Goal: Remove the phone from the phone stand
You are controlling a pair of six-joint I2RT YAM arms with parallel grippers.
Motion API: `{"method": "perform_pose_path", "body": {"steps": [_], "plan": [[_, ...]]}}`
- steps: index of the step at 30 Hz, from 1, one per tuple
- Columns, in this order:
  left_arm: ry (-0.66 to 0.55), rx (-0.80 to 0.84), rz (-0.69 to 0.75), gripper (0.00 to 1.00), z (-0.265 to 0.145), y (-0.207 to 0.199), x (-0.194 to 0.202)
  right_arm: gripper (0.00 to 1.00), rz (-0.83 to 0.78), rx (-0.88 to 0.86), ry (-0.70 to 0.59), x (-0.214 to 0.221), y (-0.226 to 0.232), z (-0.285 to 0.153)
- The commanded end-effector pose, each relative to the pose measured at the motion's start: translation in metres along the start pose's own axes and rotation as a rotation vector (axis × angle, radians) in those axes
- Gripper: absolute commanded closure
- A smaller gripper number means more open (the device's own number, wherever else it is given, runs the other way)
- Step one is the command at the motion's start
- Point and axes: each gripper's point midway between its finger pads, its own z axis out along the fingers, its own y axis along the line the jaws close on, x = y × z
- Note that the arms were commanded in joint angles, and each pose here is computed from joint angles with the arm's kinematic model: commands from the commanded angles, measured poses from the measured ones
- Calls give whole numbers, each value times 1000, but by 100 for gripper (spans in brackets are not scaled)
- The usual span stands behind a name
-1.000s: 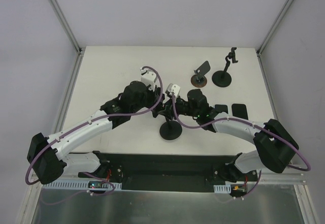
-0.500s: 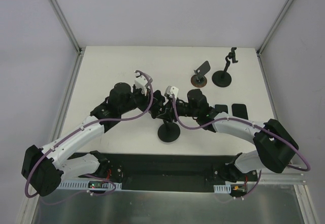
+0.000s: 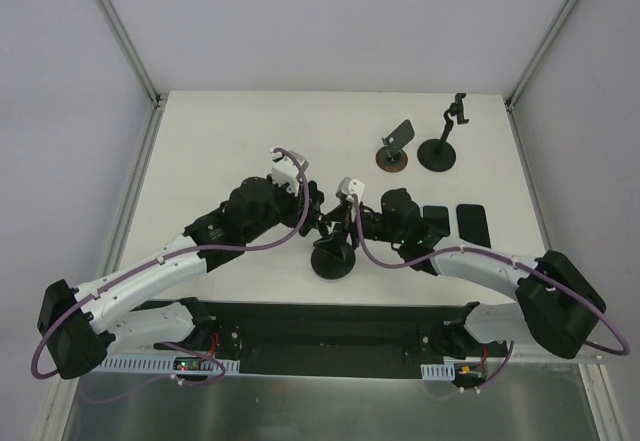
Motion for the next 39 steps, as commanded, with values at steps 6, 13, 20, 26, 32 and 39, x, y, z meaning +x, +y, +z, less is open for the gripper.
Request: {"method": "perform_pose_path", "body": {"steps": [6, 13, 20, 26, 32, 39], "plan": [[-54, -193, -6, 100, -8, 19, -34, 4, 115, 139, -88, -35, -9, -26], [-49, -167, 23, 100, -3, 4, -40, 3, 130, 69, 24, -22, -4, -24], [-46, -178, -6, 100, -1, 0, -37, 4, 51, 35, 36, -40, -1, -2], [-43, -155, -17, 100, 1, -8, -38, 9, 22, 55, 92, -40, -12, 27], [-42, -127, -29, 100, 0, -14, -39, 23, -1, 53, 136, -28, -15, 41], [-56, -99, -47, 96, -10, -17, -43, 83, -28, 25, 131, -23, -11, 41]]}}
